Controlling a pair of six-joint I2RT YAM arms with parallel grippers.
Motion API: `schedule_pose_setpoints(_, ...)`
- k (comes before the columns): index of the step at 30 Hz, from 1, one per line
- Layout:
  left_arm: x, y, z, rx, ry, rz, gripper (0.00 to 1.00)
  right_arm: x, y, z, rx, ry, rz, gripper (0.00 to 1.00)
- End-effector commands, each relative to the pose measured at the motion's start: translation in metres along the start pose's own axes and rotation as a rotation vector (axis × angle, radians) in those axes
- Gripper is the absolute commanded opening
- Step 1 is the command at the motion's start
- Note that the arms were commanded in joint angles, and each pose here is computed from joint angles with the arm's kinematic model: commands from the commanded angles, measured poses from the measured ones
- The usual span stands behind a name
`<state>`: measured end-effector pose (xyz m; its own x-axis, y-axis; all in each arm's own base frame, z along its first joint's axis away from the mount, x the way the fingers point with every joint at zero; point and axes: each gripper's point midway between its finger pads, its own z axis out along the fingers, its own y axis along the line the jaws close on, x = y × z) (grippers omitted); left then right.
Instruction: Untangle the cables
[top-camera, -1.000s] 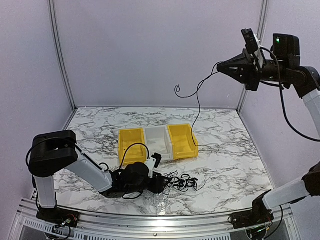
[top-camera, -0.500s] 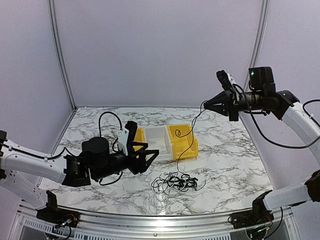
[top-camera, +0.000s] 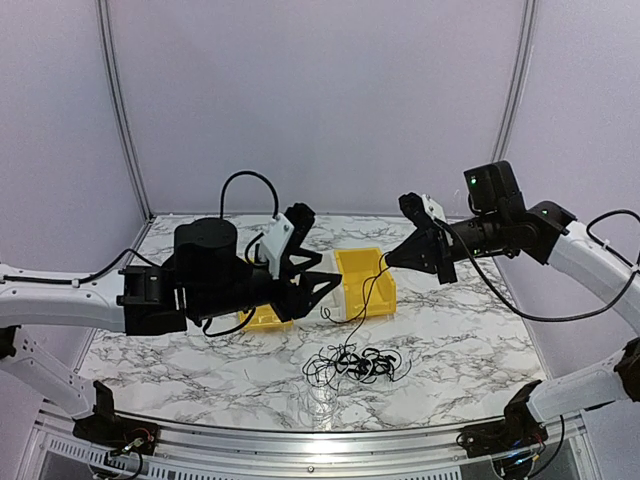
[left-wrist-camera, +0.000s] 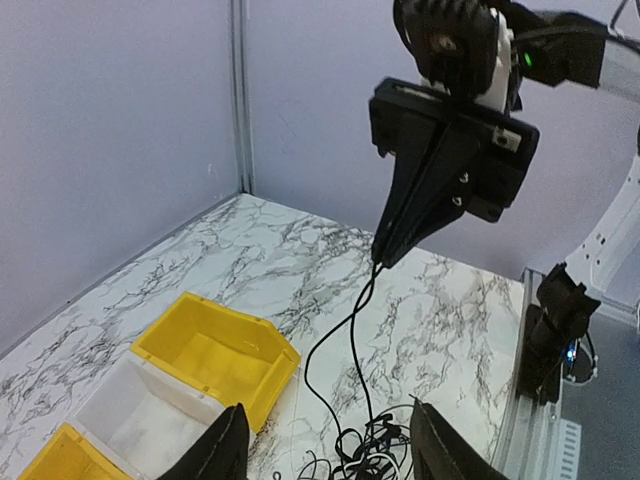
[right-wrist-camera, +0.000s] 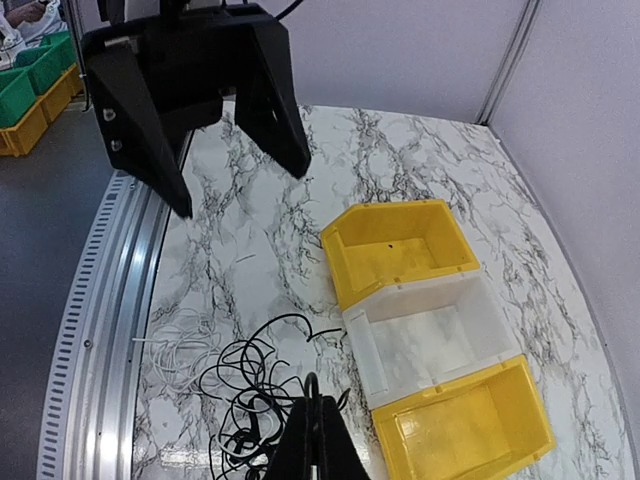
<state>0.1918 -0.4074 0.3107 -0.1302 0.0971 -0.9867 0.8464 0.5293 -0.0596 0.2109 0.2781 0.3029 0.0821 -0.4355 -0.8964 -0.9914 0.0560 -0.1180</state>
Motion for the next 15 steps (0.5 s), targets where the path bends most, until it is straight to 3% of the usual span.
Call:
schedule_pose_setpoints(1, 0.027, -0.023, 0.022, 0.132, 0.127, 0.123, 0.55, -0.02, 0.009, -0.005, -0.006, -0.025, -0.067, 0.0)
schedule_pose_setpoints(4, 0.029, -0.044, 0.035, 0.261, 0.153, 0.146, 0.54, -0.026, 0.016, -0.004, -0.021, -0.024, -0.083, 0.0)
schedule_pose_setpoints(9, 0.035, -0.047, 0.057, 0.276, 0.17, 0.145, 0.53, -0.033, 0.024, -0.003, -0.066, -0.038, -0.087, 0.0)
schedule_pose_setpoints(15, 0.035, -0.035, 0.068, 0.282, 0.159, 0.112, 0.39, -0.037, 0.024, -0.004, -0.07, -0.047, -0.081, 0.0)
